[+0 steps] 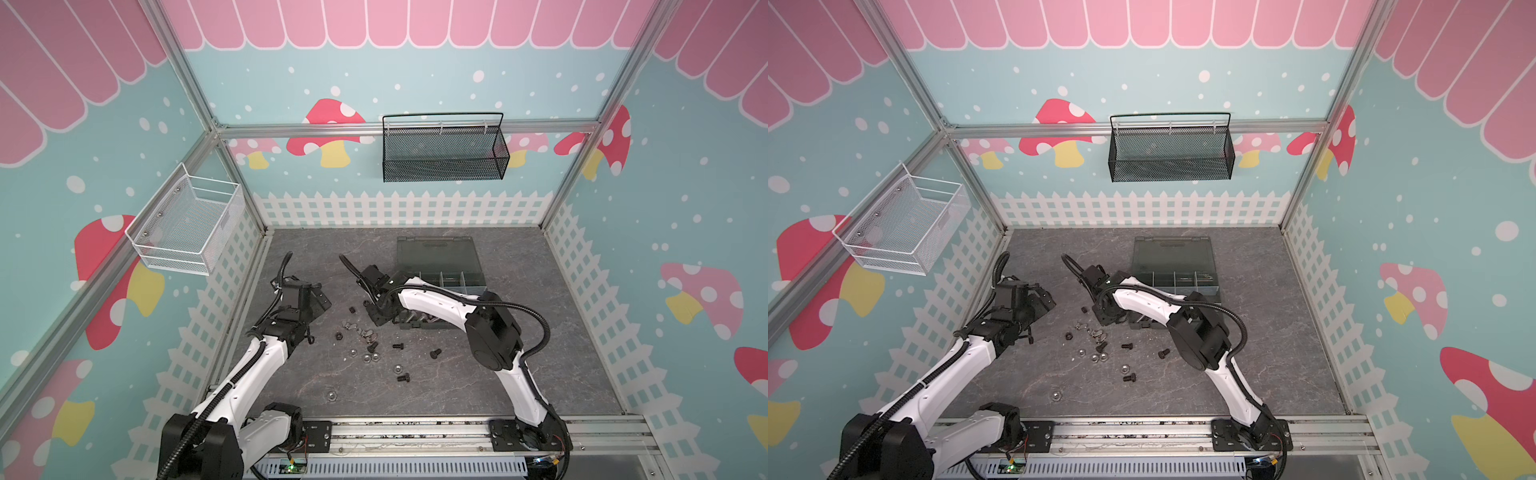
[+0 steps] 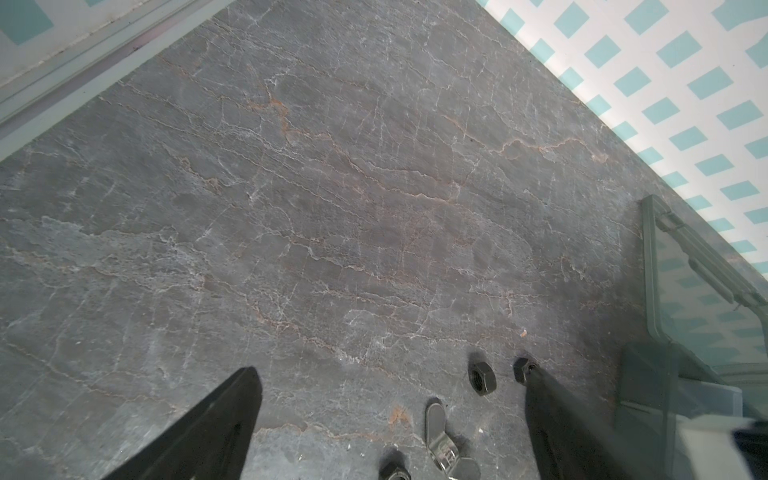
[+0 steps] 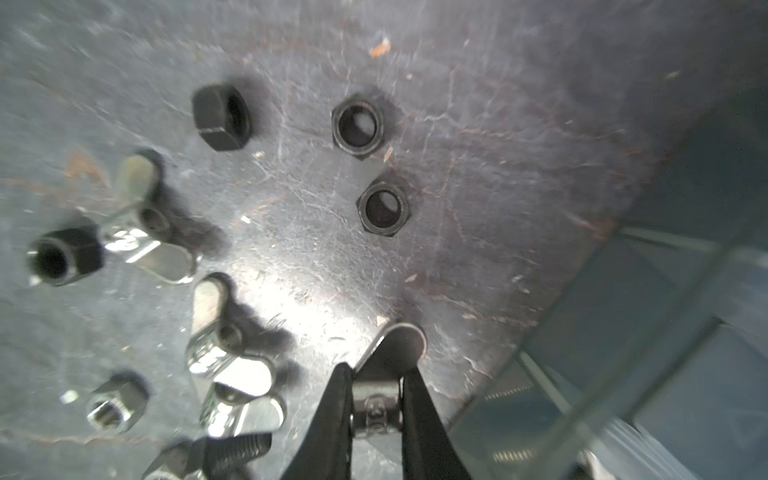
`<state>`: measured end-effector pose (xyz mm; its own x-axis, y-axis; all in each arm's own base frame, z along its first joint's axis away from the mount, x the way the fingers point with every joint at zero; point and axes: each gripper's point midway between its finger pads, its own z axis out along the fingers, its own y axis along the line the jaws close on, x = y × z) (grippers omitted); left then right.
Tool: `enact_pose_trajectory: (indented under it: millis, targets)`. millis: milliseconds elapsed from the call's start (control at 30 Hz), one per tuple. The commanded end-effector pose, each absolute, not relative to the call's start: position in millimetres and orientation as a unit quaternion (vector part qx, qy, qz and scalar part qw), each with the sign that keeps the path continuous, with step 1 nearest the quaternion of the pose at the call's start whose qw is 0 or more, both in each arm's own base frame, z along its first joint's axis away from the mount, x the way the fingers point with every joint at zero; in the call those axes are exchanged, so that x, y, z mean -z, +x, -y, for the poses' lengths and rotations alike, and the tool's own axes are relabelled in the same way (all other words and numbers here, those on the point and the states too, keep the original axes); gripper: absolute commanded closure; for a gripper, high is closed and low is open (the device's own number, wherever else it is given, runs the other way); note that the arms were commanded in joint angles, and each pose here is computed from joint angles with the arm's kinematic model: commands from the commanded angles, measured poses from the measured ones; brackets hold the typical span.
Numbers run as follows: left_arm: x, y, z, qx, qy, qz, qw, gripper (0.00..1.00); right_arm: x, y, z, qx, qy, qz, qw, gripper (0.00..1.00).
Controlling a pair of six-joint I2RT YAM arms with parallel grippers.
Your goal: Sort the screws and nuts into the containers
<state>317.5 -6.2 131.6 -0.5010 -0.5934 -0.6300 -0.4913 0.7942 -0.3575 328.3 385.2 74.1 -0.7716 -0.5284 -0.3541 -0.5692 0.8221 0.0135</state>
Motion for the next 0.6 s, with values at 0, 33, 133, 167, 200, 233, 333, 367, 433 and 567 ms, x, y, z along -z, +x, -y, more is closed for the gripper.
enact_pose_trajectory:
  millis: [0,33,133,167,200,233,333,367,433,567]
  targets:
    - [-124.0,313.4,3.9,0.061,-0.324,-0.866,0.377,0.00,-118.2,343.9,-370.7,-0.086,-0.252,-0.938,0.222,0.99]
    - [-123.4,313.5,4.2,0.062,-0.324,-0.866,0.376,0.00,-124.0,345.9,-364.0,-0.092,-0.242,-0.938,0.228,0.99]
    - [-122.7,314.5,4.9,0.063,-0.323,-0.866,0.375,0.00,-135.4,351.1,-337.8,-0.099,-0.209,-0.943,0.240,0.99]
    - [-122.2,314.8,5.2,0.063,-0.324,-0.866,0.375,0.00,-134.8,353.0,-326.8,-0.098,-0.196,-0.945,0.241,0.99]
    - [-122.1,315.4,5.2,0.064,-0.324,-0.867,0.375,0.00,-144.9,353.8,-315.4,-0.102,-0.183,-0.945,0.250,0.99]
    - [-121.7,316.2,5.4,0.064,-0.324,-0.867,0.374,0.00,-145.9,354.4,-302.1,-0.102,-0.168,-0.948,0.251,0.99]
    - [-120.9,318.2,7.4,0.068,-0.323,-0.868,0.372,0.00,-146.8,354.3,-261.2,-0.099,-0.123,-0.954,0.254,0.99]
    - [-120.8,319.2,7.5,0.069,-0.323,-0.868,0.372,0.00,-143.8,352.8,-246.6,-0.095,-0.108,-0.957,0.252,0.99]
    - [-119.7,320.6,9.1,0.071,-0.322,-0.869,0.369,0.00,-143.5,348.8,-222.4,-0.089,-0.084,-0.960,0.253,0.99]
    - [-119.1,323.9,11.6,0.077,-0.322,-0.869,0.367,0.00,-133.4,338.4,-179.9,-0.071,-0.044,-0.966,0.245,0.98]
